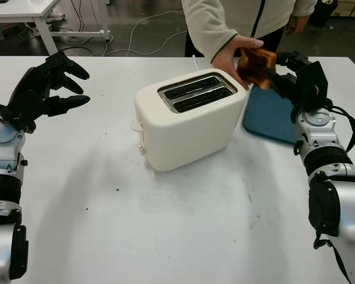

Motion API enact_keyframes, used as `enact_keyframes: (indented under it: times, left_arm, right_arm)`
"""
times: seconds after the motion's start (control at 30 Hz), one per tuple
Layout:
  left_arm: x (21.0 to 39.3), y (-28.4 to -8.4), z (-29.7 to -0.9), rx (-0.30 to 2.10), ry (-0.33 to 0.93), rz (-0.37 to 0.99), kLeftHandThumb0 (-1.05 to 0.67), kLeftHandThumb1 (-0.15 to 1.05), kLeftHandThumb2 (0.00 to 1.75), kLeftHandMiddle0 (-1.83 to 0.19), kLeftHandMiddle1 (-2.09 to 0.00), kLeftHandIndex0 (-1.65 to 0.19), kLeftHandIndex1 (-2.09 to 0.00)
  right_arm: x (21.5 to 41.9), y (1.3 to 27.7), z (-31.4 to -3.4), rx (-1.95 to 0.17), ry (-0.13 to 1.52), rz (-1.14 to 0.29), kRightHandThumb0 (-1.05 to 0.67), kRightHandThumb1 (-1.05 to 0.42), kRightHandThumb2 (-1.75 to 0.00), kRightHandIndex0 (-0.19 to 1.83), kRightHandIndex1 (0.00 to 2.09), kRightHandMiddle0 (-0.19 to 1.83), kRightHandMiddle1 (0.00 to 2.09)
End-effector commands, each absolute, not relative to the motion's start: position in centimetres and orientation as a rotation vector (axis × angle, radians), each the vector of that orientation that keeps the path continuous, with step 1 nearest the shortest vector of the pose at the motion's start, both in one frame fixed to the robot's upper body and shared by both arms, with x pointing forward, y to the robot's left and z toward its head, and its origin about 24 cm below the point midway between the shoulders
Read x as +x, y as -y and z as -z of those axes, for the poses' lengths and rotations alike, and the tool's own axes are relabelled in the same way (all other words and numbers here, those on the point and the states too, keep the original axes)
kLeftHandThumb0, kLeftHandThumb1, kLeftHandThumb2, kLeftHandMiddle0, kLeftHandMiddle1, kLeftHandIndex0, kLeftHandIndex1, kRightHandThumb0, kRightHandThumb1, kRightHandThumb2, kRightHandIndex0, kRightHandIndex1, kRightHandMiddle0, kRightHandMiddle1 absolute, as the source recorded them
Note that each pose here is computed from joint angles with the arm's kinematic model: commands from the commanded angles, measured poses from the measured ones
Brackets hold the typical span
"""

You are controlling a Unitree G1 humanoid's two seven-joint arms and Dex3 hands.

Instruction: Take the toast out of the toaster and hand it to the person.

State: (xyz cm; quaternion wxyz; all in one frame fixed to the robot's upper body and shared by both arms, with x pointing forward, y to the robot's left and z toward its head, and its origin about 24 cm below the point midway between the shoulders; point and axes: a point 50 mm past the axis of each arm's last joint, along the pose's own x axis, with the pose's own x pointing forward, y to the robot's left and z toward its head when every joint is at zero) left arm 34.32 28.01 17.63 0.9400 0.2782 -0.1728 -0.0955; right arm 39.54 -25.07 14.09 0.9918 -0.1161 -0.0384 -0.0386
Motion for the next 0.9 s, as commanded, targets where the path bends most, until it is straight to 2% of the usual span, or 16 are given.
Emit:
enact_keyframes:
  times: [0.0, 0.3, 0.4, 0.43, 0.5, 0.6, 0.77, 0.87]
  left_arm:
    - [34.3, -28.1, -17.8, 0.569, 0.365, 0.181, -1.05, 0.9, 0.0, -0.28, -1.48, -0.23, -1.4]
    - [34.2, -28.2, -17.6, 0.539, 0.361, 0.182, -1.05, 0.88, 0.0, -0.29, -1.48, -0.24, -1.4]
    - [33.9, -28.2, -17.5, 0.53, 0.369, 0.184, -1.05, 0.88, 0.0, -0.3, -1.47, -0.25, -1.38]
    - [33.7, -28.2, -17.3, 0.53, 0.38, 0.182, -1.05, 0.88, 0.01, -0.3, -1.46, -0.25, -1.38]
    - [33.1, -28.2, -17.0, 0.511, 0.397, 0.18, -1.05, 0.89, 0.01, -0.29, -1.46, -0.25, -1.38]
    - [32.2, -28.2, -16.4, 0.474, 0.413, 0.159, -1.05, 0.89, 0.01, -0.28, -1.44, -0.24, -1.35]
    - [30.5, -27.9, -14.9, 0.377, 0.417, 0.138, -1.05, 0.87, 0.0, -0.27, -1.38, -0.22, -1.31]
    - [29.7, -27.3, -14.2, 0.344, 0.424, 0.151, -1.05, 0.87, 0.0, -0.21, -1.37, -0.17, -1.3]
  right_arm:
    - [39.2, 25.6, -14.4, -0.255, 0.104, 0.062, -0.89, -0.92, -0.04, 0.0, 0.02, 0.03, 0.01]
    - [38.6, 26.7, -14.5, -0.344, 0.118, 0.086, -1.04, -0.9, -0.02, 0.0, 0.0, 0.0, 0.0]
    - [37.8, 27.2, -14.0, -0.236, 0.178, 0.09, -1.0, -0.88, 0.0, 0.0, 0.0, 0.0, 0.0]
    - [37.3, 27.4, -13.8, -0.244, 0.196, 0.123, -0.94, -0.9, -0.06, 0.01, 0.01, 0.01, 0.01]
    - [36.3, 27.4, -13.3, -0.19, 0.228, 0.163, -0.88, -0.92, -0.28, 0.04, 0.03, 0.04, 0.02]
    - [33.8, 26.6, -12.5, -0.137, 0.286, 0.15, -0.7, -0.92, -0.51, 0.01, 0.01, 0.04, 0.02]
    - [29.1, 24.0, -11.7, -0.077, 0.357, 0.112, -0.69, -0.92, -0.53, 0.11, 0.07, 0.15, 0.06]
    - [27.4, 22.5, -11.6, -0.053, 0.37, 0.089, -0.67, -0.92, -0.55, 0.15, 0.09, 0.18, 0.08]
